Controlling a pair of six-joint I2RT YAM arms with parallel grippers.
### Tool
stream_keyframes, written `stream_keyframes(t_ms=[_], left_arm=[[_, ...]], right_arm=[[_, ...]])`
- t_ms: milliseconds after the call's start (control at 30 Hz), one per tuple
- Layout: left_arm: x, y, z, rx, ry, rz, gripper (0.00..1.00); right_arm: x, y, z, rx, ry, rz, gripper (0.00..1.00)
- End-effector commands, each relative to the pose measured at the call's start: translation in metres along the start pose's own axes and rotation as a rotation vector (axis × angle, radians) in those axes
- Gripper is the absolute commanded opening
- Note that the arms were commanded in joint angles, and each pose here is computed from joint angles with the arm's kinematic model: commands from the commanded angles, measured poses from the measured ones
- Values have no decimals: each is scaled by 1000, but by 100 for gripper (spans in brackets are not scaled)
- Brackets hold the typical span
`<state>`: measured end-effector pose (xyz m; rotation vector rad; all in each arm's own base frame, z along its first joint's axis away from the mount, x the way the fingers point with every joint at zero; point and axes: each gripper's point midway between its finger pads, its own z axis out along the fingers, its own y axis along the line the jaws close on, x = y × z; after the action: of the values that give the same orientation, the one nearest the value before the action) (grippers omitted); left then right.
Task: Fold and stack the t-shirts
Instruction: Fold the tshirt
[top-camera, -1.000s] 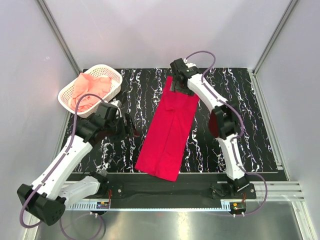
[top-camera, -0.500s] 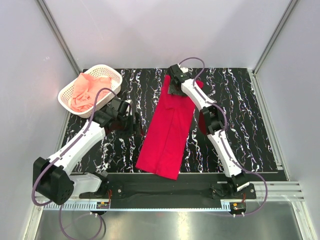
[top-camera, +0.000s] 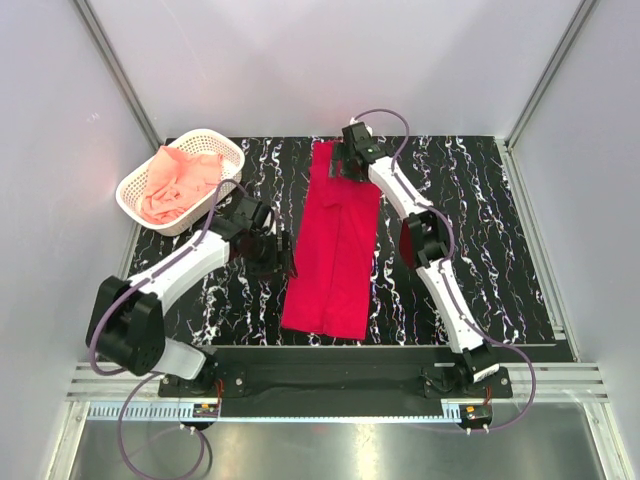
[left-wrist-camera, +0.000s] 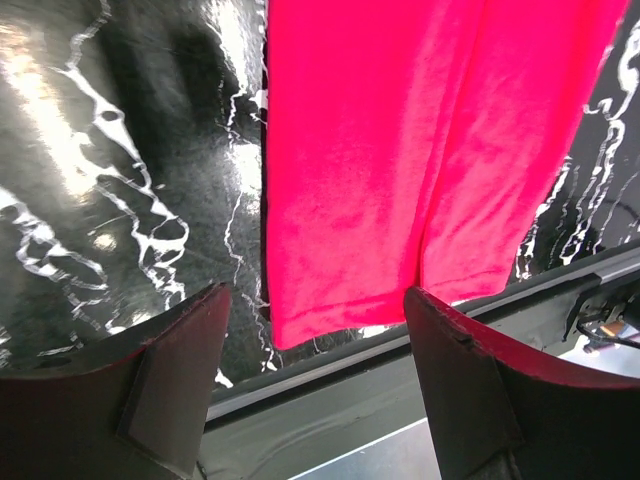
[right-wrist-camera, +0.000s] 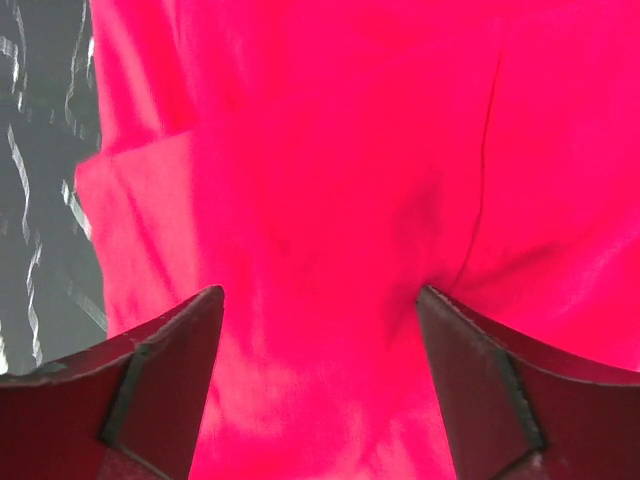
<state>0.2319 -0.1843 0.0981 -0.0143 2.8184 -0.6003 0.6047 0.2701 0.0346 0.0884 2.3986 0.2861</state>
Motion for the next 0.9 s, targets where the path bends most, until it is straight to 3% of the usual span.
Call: stream_keyframes(t_ms=[0, 33, 100, 133, 167, 200, 233, 267, 300, 467, 700, 767, 800, 867], left_arm=[[0, -11, 12, 68, 33, -15, 77], [4, -7, 16, 58, 53, -33, 77], [11, -4, 18, 51, 65, -49, 77], [16, 0, 20, 43, 74, -62, 77], [19, 2, 19, 39, 72, -67, 77], [22, 3, 19, 39, 75, -74, 77], [23, 3, 20, 44, 72, -86, 77], [31, 7, 21, 44, 83, -96, 77], [33, 5, 22, 59, 79, -108, 77], [56, 15, 28, 66, 99, -149, 76], [75, 20, 33, 102, 92, -189, 72], [76, 21, 35, 109, 83, -190, 69], [78, 22, 35, 112, 85, -190, 69], [80, 23, 37, 118, 83, -184, 66]], right_arm=[[-60, 23, -88, -124, -57, 12, 87], [-41, 13, -94, -89, 19, 10, 88], [-41, 19, -140, -133, 63, 13, 90], [-8, 10, -143, -112, 174, 17, 91], [5, 10, -154, -126, 221, 16, 99], [2, 16, -188, -174, 224, 15, 100], [43, 3, -188, -146, 326, 11, 100], [40, 7, -220, -179, 300, -3, 100], [77, -6, -221, -161, 374, -3, 100], [130, -8, -297, -270, 369, -17, 100], [224, -6, -335, -425, 513, 122, 100], [253, -6, -337, -458, 518, 170, 94], [264, -8, -337, -467, 529, 186, 79], [289, -13, -334, -472, 560, 232, 74]])
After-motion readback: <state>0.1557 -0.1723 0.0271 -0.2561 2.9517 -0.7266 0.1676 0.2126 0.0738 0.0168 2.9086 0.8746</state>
